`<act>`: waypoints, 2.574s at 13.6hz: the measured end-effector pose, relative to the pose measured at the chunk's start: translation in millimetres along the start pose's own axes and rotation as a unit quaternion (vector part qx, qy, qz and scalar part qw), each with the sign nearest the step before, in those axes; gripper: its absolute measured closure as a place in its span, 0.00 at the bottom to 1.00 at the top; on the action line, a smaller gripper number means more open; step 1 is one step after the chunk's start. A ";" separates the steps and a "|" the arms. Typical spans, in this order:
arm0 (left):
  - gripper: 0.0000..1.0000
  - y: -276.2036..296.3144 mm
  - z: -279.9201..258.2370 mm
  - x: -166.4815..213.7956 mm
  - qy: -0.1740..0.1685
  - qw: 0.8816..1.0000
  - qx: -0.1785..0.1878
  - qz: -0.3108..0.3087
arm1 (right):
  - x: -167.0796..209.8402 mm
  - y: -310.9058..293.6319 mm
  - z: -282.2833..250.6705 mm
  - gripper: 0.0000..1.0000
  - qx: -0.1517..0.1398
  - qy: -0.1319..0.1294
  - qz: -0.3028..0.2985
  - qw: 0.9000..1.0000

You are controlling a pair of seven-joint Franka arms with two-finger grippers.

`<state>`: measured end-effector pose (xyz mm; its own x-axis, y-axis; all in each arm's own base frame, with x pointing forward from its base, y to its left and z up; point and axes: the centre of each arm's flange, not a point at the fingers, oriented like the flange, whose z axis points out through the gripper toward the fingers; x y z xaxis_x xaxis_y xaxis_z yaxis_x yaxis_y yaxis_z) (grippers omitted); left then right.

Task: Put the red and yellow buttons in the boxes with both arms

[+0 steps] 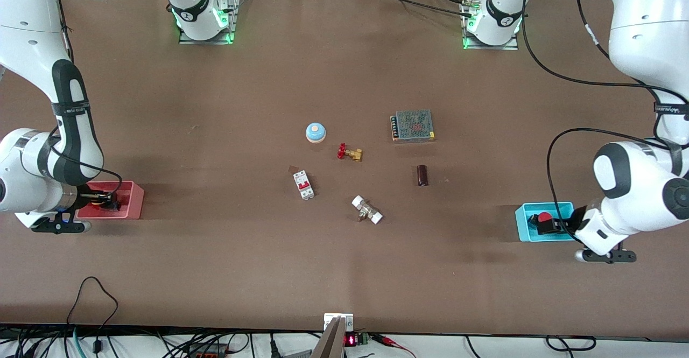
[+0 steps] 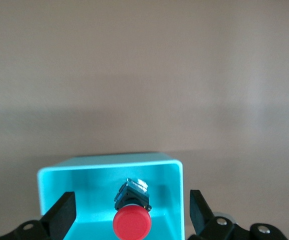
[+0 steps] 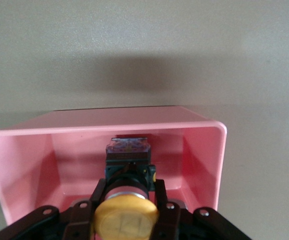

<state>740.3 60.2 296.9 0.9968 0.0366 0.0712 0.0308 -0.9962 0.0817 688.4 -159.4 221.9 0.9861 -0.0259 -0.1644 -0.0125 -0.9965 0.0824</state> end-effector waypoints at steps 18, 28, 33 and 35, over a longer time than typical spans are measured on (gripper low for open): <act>0.00 62.1 -287.9 -89.6 0.008 0.999 0.045 -0.003 | -43.4 -47.1 -227.0 0.00 0.066 0.074 -0.012 0.995; 0.00 64.4 -289.1 -140.0 0.011 0.999 0.047 0.000 | -148.3 -71.7 -348.7 0.00 0.068 0.039 0.014 0.997; 0.00 63.1 -294.2 -141.2 0.015 0.999 0.047 0.004 | -176.8 -83.8 -347.8 0.00 0.032 0.060 0.000 0.998; 0.00 61.4 -297.8 -142.3 0.017 0.999 0.048 0.007 | -190.5 -85.4 -347.8 0.00 0.034 0.060 0.000 0.998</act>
<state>578.3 17.4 587.8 0.9940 0.0245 0.1064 0.0262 -0.9995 -0.0148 559.3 -41.9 588.0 0.9987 -0.0211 -0.0456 -0.0204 -0.9997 0.0156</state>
